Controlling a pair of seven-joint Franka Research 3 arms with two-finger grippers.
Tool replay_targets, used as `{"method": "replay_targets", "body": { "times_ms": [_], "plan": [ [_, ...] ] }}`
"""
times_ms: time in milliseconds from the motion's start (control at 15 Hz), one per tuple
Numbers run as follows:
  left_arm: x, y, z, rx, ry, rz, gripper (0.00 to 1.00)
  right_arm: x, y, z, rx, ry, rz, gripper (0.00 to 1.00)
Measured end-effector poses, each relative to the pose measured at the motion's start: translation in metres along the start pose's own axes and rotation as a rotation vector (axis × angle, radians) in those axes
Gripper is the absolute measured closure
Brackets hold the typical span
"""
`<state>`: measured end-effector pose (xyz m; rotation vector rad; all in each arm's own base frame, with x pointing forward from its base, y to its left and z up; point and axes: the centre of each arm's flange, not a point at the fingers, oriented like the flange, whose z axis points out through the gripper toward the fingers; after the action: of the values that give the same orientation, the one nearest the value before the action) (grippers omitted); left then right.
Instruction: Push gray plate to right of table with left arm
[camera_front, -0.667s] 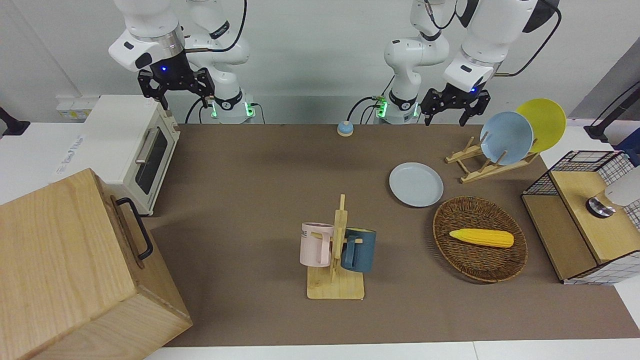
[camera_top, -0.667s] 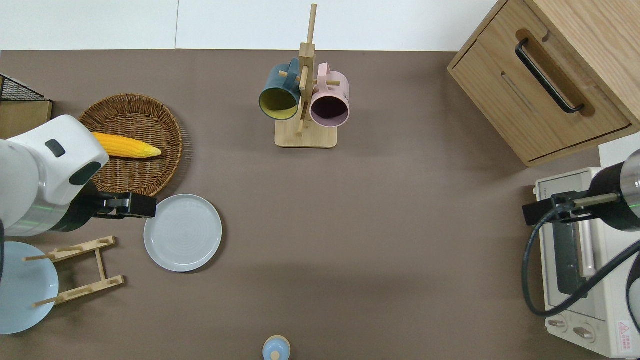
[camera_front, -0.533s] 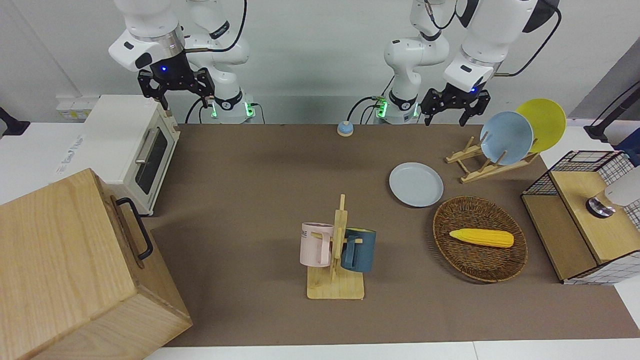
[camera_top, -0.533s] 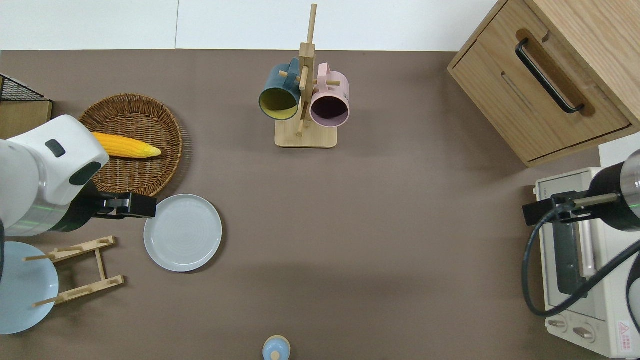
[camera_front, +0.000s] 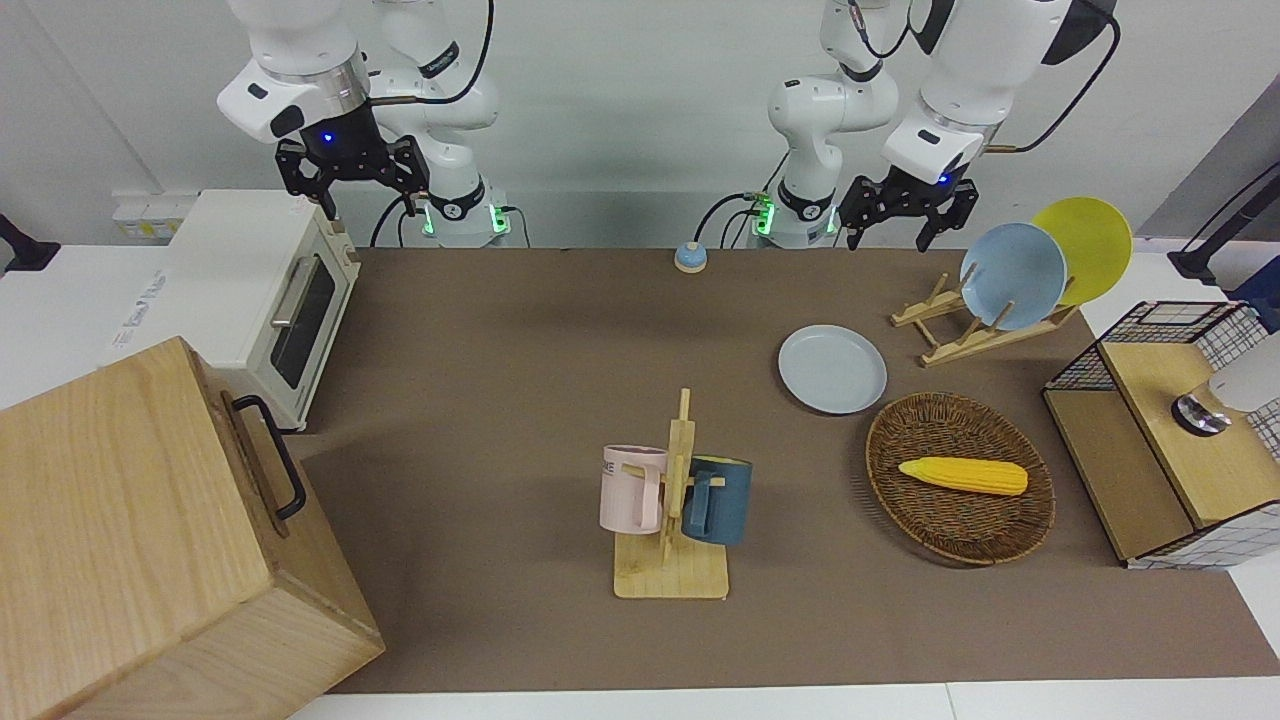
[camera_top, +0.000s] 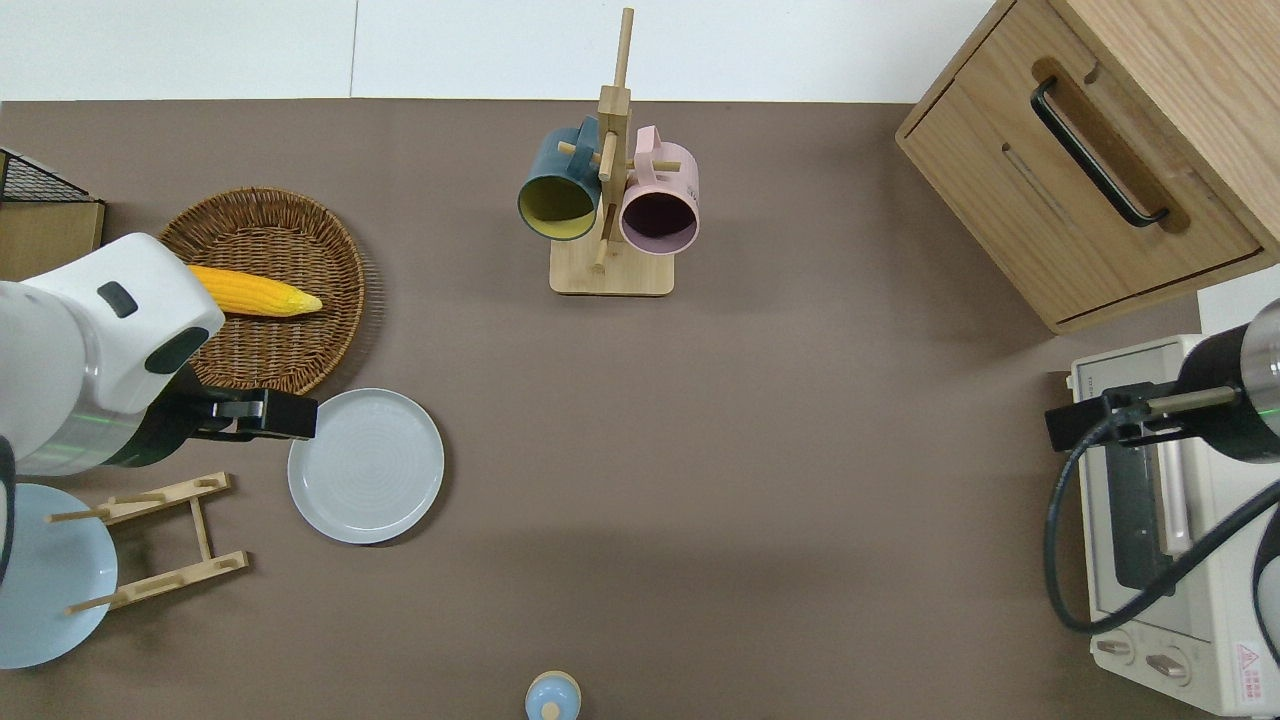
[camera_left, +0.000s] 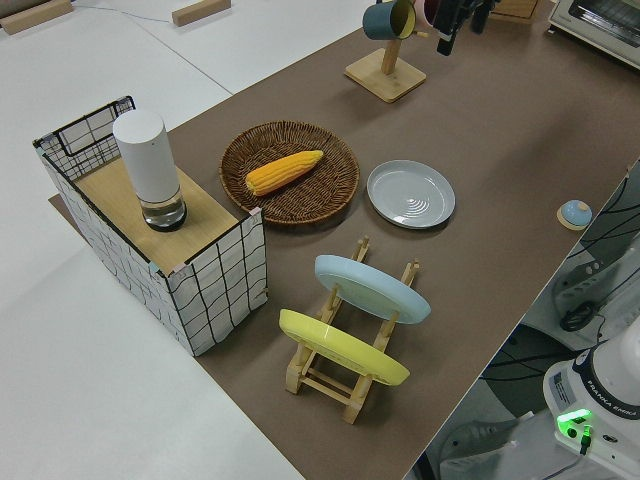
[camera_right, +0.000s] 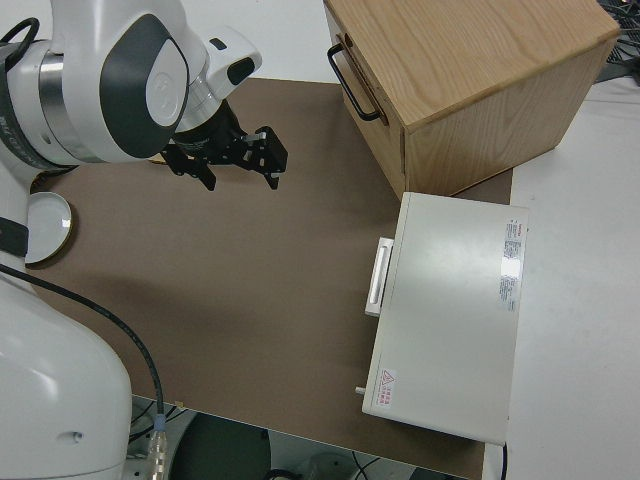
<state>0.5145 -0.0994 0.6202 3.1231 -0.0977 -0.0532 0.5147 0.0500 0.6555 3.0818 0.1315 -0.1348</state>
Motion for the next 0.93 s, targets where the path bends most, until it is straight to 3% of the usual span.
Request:
{"method": "replay_targets", "body": {
  "times_ms": [600,933],
  "plan": [
    [-0.003,0.001,0.0,0.003,-0.009,0.001,0.0,0.0,0.0,0.0,0.0,0.0,0.0,0.0],
    [-0.005,-0.011,0.013,0.004,-0.044,-0.021,0.0,0.0,0.0,0.0,0.0,0.0,0.0,0.0]
  ]
}}
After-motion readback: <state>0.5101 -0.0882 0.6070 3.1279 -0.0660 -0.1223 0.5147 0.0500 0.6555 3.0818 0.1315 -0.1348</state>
